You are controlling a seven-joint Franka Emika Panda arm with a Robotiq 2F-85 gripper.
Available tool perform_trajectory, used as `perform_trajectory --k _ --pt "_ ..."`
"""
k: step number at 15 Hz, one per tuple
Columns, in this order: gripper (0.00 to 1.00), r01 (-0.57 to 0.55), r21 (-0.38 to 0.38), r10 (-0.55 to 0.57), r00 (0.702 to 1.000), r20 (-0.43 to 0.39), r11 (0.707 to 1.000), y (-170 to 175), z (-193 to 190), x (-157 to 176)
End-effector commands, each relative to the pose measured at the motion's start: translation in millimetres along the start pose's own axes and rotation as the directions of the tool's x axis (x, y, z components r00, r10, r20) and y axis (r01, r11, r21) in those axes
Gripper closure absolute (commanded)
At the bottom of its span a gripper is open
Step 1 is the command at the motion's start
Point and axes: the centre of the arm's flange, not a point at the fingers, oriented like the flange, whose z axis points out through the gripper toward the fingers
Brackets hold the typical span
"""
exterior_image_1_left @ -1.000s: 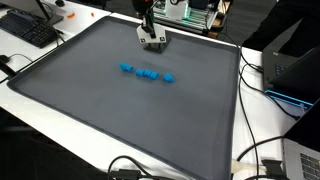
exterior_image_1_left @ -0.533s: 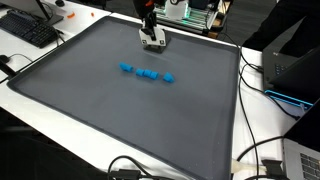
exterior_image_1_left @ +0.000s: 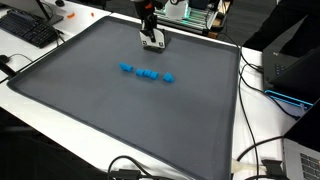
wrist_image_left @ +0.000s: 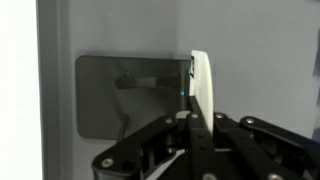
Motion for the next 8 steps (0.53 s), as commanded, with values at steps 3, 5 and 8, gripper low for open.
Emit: perform_trajectory --k 3,5,8 --pt "0.99 -0.014 0.034 0.015 1.0 -0.023 0.999 8.0 8.7 -4.7" --pt "0.99 -0.007 0.036 0.008 0.999 -0.032 0.999 6.9 10.1 -6.2" --pt "0.99 -0.002 0.036 0.003 0.999 -0.036 0.999 6.2 11.9 -8.0"
